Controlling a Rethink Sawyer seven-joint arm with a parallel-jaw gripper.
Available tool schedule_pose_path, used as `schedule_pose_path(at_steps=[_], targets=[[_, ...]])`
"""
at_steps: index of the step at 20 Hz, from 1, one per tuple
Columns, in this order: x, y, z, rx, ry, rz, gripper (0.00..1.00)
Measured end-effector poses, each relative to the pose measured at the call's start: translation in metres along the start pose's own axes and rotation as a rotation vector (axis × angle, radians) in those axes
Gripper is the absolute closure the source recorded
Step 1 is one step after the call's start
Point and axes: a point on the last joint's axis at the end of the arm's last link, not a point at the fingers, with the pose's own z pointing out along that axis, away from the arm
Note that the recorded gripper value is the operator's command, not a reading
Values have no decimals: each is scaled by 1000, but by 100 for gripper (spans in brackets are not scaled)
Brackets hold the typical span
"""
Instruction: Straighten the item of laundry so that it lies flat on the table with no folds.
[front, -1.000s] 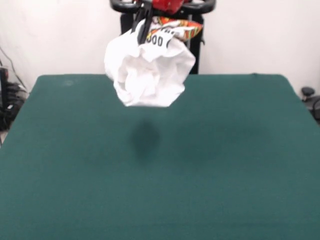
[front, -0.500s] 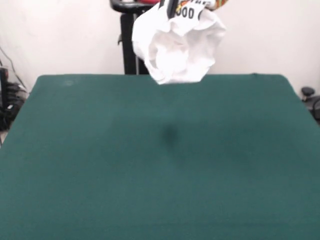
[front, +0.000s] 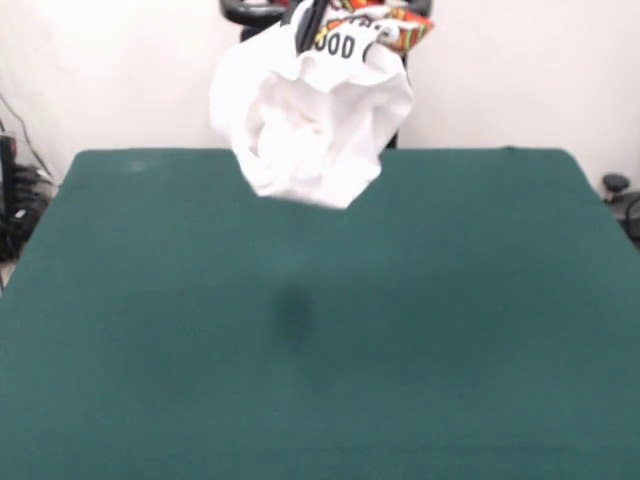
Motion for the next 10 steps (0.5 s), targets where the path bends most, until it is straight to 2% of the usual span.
schedule_pose_path(at_steps=[6,7,8,10], targets=[[-11,14,24,-78,-172,46,100],[-16,14,31,-106,-218,76,100],[-18,14,33,-112,-226,85,100],[-24,12,41,-145,-269,142,100]])
